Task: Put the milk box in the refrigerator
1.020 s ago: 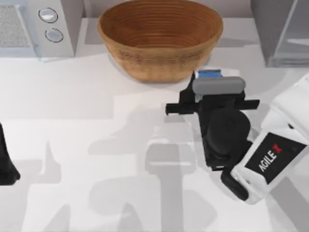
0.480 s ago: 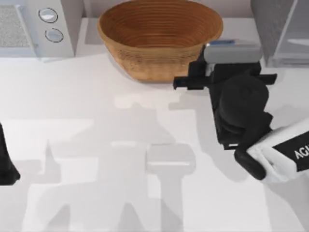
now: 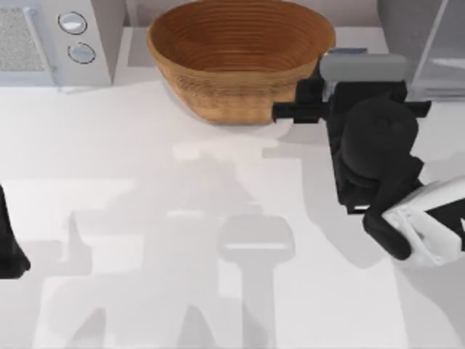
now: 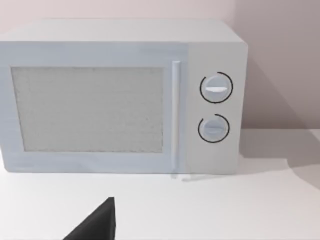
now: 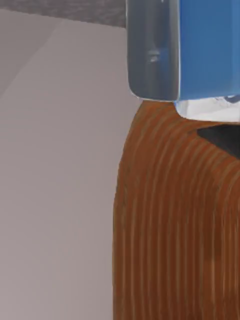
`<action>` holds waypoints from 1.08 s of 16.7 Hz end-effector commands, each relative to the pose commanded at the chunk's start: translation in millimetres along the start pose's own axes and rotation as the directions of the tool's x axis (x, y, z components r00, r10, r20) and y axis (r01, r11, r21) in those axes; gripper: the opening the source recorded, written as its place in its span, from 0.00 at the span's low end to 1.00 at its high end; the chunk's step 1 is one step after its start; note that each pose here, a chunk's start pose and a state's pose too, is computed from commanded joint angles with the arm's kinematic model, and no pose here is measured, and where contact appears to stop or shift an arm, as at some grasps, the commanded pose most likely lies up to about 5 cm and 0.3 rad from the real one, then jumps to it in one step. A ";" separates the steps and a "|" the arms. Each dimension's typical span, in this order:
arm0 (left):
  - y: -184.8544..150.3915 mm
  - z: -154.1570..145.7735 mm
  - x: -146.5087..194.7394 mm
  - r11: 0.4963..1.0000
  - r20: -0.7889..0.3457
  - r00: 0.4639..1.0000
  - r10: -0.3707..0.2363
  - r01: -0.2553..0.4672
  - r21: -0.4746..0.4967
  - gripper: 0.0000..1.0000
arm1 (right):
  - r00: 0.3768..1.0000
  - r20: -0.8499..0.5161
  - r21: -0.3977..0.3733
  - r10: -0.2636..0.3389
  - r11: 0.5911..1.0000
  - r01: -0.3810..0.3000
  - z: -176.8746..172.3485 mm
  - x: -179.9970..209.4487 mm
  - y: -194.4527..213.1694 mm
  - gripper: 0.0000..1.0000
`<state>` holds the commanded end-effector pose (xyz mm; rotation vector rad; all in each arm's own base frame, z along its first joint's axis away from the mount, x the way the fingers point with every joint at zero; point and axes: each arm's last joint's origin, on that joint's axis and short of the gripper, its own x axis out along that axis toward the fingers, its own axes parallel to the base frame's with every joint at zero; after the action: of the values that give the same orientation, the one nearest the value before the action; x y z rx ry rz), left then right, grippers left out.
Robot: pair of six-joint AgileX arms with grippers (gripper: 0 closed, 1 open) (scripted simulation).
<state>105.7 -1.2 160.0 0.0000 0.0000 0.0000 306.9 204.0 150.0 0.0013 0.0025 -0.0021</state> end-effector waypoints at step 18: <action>0.0 0.0 0.0 1.000 0.000 1.000 0.000 0.000 0.000 1.00 | 0.988 0.153 0.025 0.016 0.999 -0.020 119.1 -102.2 -141.7 0.00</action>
<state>105.7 -1.2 160.0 0.0000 0.0000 0.0000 204.7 62.4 269.1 0.0277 -0.1509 0.0162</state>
